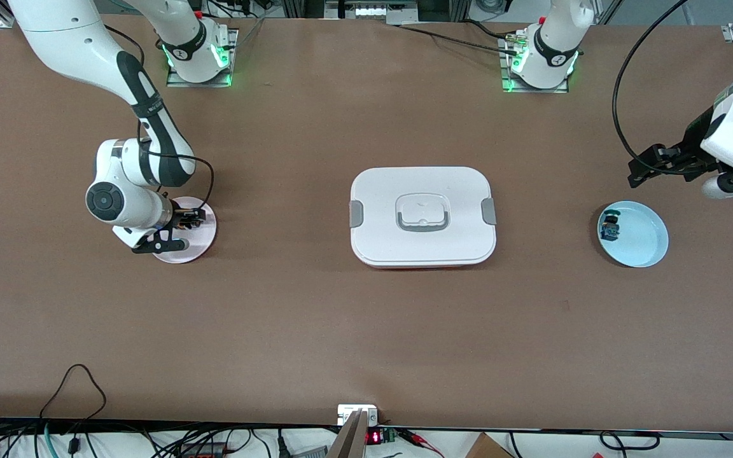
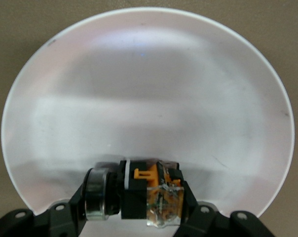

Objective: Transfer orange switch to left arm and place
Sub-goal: 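Lift the orange switch with the right gripper toward the white box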

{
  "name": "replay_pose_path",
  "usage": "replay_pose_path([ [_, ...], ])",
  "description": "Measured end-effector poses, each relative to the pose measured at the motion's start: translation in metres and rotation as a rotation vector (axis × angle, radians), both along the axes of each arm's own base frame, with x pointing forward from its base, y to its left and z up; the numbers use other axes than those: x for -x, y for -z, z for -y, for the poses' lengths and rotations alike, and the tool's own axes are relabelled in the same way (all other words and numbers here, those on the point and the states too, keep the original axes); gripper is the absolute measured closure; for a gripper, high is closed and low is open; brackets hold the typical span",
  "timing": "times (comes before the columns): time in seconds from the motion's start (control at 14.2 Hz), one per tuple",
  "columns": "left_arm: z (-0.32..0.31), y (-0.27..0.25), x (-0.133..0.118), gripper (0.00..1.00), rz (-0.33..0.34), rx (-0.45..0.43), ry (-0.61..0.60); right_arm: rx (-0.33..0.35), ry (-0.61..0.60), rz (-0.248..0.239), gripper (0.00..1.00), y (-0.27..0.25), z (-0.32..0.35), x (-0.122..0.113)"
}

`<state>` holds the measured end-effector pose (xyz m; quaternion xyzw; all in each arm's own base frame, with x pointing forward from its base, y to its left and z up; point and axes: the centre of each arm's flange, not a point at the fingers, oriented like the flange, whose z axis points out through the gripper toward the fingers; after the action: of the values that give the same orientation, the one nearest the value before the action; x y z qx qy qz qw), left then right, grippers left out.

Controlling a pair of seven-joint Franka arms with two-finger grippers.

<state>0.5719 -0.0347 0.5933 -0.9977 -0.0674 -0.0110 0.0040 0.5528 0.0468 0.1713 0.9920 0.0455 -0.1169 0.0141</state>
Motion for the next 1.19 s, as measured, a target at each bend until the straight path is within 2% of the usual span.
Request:
replay_pose_path([
  [0.21,0.000,0.000,0.000,0.00,0.000,0.000,0.000,-0.004,-0.014,0.009,0.28,-0.004,0.000,-0.003],
  [0.42,0.000,0.000,0.000,0.00,0.000,0.000,0.000,-0.014,-0.040,0.040,0.28,-0.024,-0.002,-0.016],
  [0.7,0.000,0.000,0.000,0.00,0.000,0.000,0.000,-0.046,-0.156,0.084,0.28,-0.074,-0.006,-0.039],
  [0.91,0.000,0.000,0.000,0.00,0.000,0.000,0.000,-0.068,-0.216,0.096,0.28,-0.123,-0.024,-0.052],
  [1.19,0.000,0.000,0.000,0.00,0.000,0.000,0.000,-0.178,-0.236,0.106,0.28,-0.185,-0.077,-0.058],
])
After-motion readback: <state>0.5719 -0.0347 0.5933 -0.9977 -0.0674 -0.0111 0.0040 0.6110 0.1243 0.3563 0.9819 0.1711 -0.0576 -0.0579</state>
